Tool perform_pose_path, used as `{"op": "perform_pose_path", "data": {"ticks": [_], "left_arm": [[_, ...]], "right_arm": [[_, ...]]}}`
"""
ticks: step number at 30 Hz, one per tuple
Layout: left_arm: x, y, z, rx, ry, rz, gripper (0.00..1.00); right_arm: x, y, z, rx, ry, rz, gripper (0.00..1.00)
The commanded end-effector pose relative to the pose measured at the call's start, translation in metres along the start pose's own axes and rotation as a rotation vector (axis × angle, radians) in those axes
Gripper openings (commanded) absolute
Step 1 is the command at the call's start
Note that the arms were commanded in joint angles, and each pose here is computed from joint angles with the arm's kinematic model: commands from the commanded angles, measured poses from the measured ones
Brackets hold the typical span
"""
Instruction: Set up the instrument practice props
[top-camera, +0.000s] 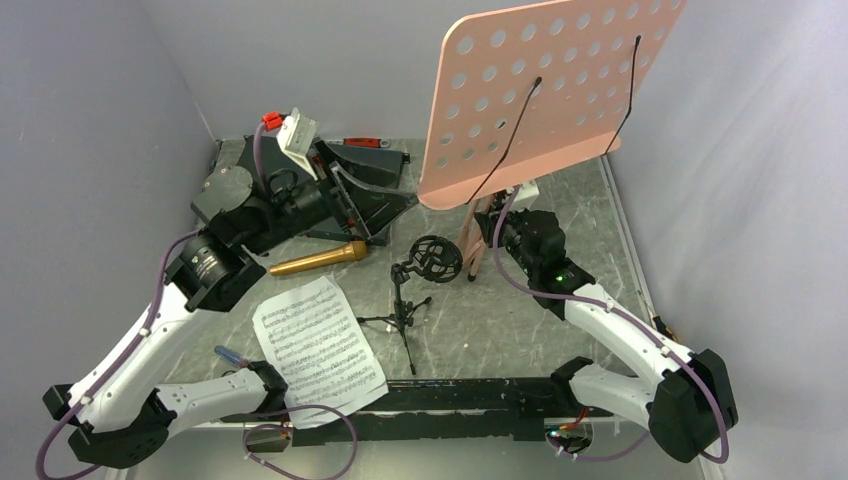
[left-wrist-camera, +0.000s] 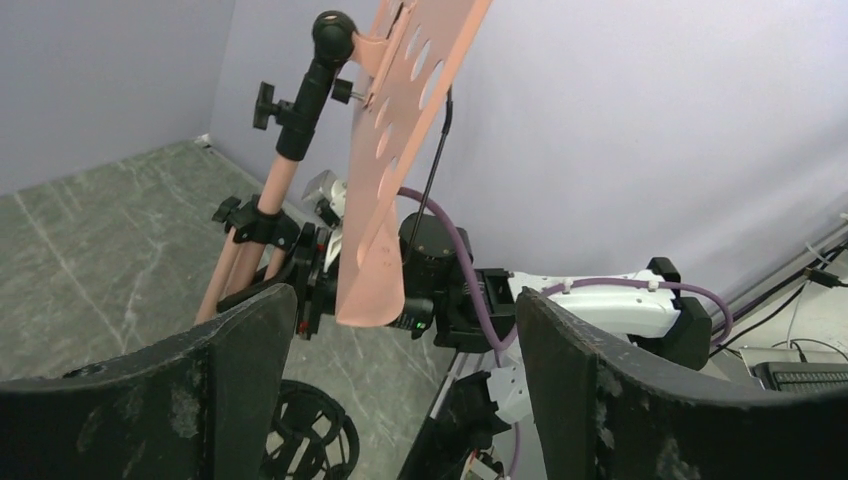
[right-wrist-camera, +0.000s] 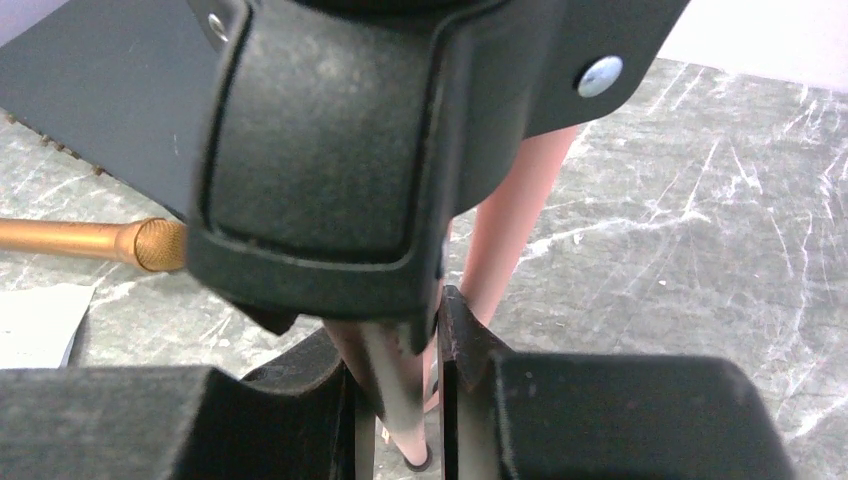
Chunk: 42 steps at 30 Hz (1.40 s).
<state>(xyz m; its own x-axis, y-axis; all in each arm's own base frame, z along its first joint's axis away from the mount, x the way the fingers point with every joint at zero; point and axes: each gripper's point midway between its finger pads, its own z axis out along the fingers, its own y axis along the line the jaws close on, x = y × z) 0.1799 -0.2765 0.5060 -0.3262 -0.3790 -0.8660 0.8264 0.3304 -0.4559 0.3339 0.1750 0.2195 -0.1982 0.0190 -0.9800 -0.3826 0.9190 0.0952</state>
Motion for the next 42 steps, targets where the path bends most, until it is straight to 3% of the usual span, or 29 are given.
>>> {"op": "perform_pose_path", "data": {"ticks": [1,12,24,31,34,38,42], "left_arm": [[0.001,0.01,-0.018,-0.08,-0.004,0.038,0.86],[0.05,0.108,-0.059,-0.508,-0.007,0.084,0.89],[0.089,0.156,0.002,-0.457,0.067,0.204,0.85],[0.068,0.179,0.027,-0.232,-0.027,0.183,0.81],[0.062,0.165,0.036,-0.083,-0.066,0.242,0.81],[0.068,0.138,0.055,0.147,0.003,0.276,0.74],[0.069,0.121,0.069,0.316,0.017,0.25,0.74]], "right_arm": [[0.008,-0.005,-0.005,0.019,0.051,-0.028,0.0],[0.017,0.001,-0.007,-0.023,0.125,-0.064,0.0],[0.024,0.016,-0.012,-0.117,0.14,-0.06,0.0],[0.019,0.025,-0.012,-0.171,0.133,-0.081,0.0],[0.015,0.03,-0.012,-0.196,0.125,-0.085,0.0],[0.014,0.037,-0.014,-0.236,0.118,-0.094,0.0],[0.016,0.045,-0.017,-0.287,0.117,-0.096,0.0]]}}
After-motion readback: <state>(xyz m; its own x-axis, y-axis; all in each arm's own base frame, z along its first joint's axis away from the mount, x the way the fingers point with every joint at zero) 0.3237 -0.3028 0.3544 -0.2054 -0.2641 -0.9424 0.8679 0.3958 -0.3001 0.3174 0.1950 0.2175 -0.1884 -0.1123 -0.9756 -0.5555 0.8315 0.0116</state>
